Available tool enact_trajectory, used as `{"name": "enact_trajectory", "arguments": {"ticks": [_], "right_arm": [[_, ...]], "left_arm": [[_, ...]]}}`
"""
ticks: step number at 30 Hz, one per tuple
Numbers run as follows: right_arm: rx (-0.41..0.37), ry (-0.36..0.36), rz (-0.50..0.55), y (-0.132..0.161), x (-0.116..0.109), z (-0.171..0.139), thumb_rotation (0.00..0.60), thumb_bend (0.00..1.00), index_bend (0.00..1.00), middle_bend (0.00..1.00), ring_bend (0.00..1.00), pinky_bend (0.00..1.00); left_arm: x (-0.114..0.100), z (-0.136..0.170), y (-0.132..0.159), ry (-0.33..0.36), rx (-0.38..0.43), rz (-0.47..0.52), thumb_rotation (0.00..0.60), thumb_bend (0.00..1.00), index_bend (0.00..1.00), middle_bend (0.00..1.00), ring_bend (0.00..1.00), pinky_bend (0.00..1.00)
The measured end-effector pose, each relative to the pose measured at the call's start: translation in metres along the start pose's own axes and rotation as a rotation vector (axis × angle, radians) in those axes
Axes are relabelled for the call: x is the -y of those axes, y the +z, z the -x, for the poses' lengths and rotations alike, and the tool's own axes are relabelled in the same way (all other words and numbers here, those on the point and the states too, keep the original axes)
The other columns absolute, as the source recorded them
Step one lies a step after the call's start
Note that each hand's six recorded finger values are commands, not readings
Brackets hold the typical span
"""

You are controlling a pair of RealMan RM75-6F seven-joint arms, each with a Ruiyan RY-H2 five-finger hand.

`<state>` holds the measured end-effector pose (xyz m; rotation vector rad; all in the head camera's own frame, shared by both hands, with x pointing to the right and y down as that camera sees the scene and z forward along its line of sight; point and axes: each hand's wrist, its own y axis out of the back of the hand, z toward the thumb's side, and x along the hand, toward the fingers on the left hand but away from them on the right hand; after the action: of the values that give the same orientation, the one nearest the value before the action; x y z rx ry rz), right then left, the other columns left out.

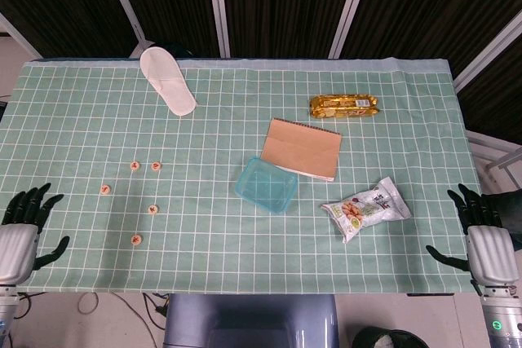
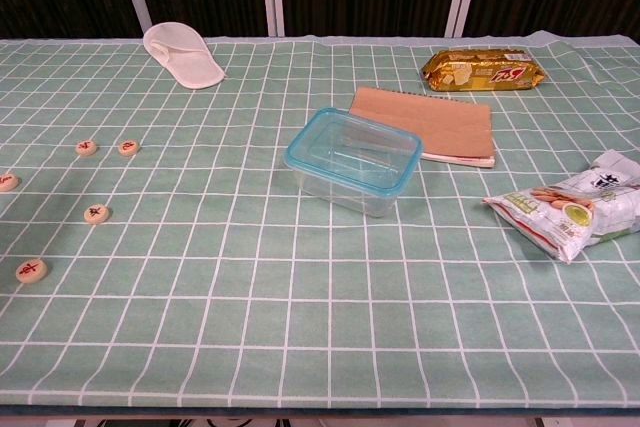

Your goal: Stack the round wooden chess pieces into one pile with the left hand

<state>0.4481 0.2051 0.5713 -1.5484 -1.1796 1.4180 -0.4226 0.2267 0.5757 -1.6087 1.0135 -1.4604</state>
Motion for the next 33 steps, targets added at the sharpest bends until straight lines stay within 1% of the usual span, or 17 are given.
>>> {"name": "enact_trajectory", "arguments": {"ticks": [3,10,16,22,28,33], "right_arm": [[0.003,-0.001,0.001,0.000,0.000,0.000,0.600,0.20,0.10,0.00,0.06,0.00],[0.006,-0.002,0.003,-0.001,-0.001,0.000,0.600,0.20,0.10,0.00,0.06,0.00],[0.009,-0.003,0.003,-0.001,-0.001,0.000,0.600,0.20,0.10,0.00,0.06,0.00],[0.013,-0.002,0.007,-0.002,-0.002,0.000,0.600,0.20,0.10,0.00,0.06,0.00],[0.018,-0.003,0.008,-0.003,-0.002,0.000,0.600,0.20,0.10,0.00,0.06,0.00],[0.022,-0.003,0.008,-0.004,-0.003,0.001,0.600,0.20,0.10,0.00,0.06,0.00]], "left_arm": [[0.006,0.000,0.004,-0.034,0.017,-0.026,0.600,0.27,0.22,0.00,0.00,0.05],[0.035,-0.012,0.022,-0.161,0.073,-0.086,0.600,0.27,0.27,0.00,0.00,0.04],[0.056,-0.023,0.042,-0.231,0.128,-0.155,0.600,0.27,0.30,0.00,0.00,0.04],[0.076,-0.028,0.059,-0.272,0.159,-0.190,0.600,0.27,0.33,0.00,0.00,0.04],[0.092,-0.031,0.062,-0.296,0.166,-0.217,0.600,0.27,0.35,0.00,0.00,0.04],[0.102,-0.034,0.065,-0.300,0.169,-0.226,0.600,0.29,0.36,0.01,0.00,0.04]]}}
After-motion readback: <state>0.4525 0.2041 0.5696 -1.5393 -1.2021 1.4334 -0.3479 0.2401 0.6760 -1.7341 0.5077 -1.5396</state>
